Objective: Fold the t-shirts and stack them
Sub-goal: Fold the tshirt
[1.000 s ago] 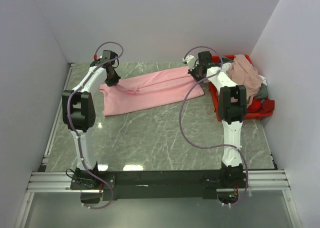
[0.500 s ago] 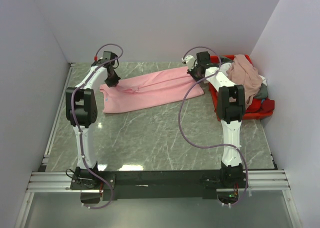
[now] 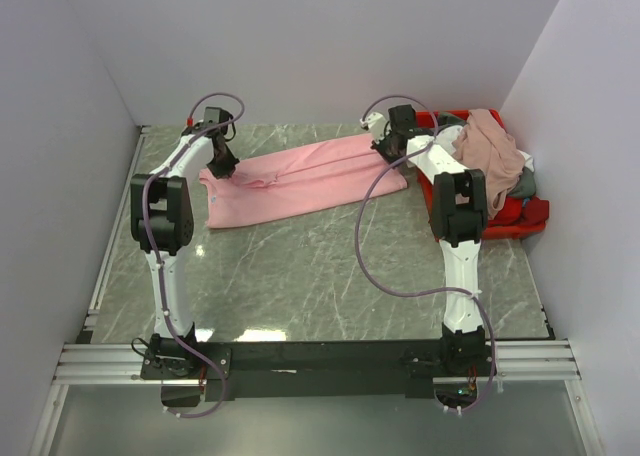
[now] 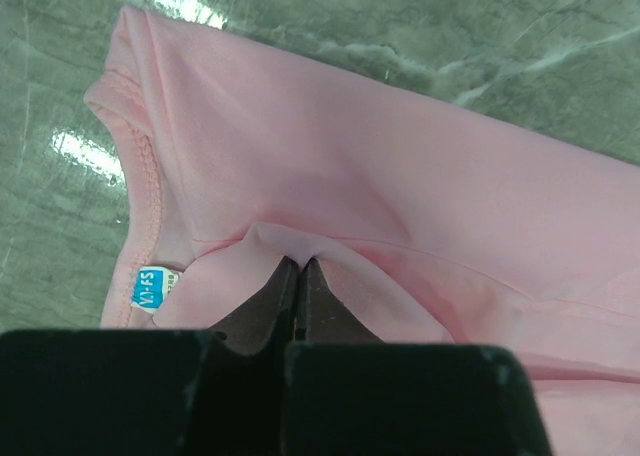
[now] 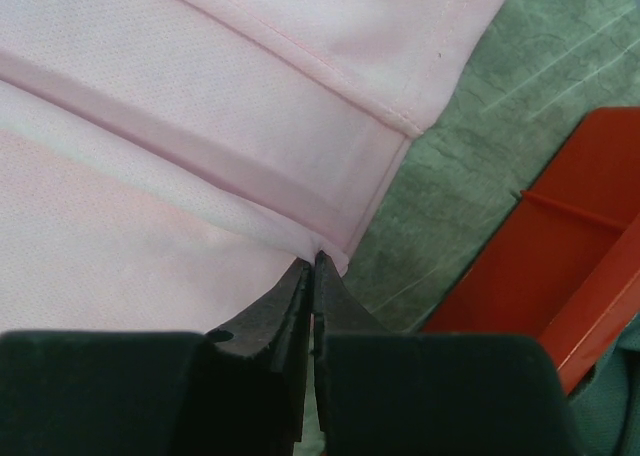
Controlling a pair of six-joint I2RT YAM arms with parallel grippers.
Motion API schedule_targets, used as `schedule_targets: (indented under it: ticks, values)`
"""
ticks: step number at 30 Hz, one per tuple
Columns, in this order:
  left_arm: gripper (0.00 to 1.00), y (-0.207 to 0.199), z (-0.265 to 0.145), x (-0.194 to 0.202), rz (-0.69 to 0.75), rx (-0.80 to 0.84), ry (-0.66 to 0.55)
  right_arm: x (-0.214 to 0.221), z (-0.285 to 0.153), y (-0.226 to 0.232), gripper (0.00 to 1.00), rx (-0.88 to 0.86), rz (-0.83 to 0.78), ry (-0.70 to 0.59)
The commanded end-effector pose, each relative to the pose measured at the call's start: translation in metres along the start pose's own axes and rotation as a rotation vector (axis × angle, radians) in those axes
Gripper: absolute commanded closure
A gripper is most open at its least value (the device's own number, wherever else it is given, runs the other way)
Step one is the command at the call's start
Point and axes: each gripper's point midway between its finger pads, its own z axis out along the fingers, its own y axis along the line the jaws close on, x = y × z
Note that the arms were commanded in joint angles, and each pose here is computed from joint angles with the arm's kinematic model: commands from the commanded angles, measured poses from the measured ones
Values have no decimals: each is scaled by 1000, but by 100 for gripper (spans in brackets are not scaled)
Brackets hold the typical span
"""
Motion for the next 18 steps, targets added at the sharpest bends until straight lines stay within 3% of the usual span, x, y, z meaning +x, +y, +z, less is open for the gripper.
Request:
schedule_targets:
  ticks: [1,10,13,15,16,17,18]
  values:
    - [100,-3,-11,-10,-11,31,-27,-27,-5,-13,93,54,-18,-59]
    - [100,2,-12,-4,-10,25,-17,-29,-5,-13,92,64,-18,-57]
    - [99,0,-18,-5,-15,41,-19,-30,-5,-13,87,70,-16,-58]
    - [87,-1,-24,-8,-15,53,-24,-32,-6,-18,68,97,-11,-60]
    - [64,-3,-35,-14,-19,71,-50,-34,-8,-20,62,115,4,-62]
    - [53,-4,-43,-20,-24,82,-74,-37,-9,-20,53,120,6,-69]
    - [45,-6,-53,-27,-25,104,-106,-40,-12,-24,50,154,9,-64]
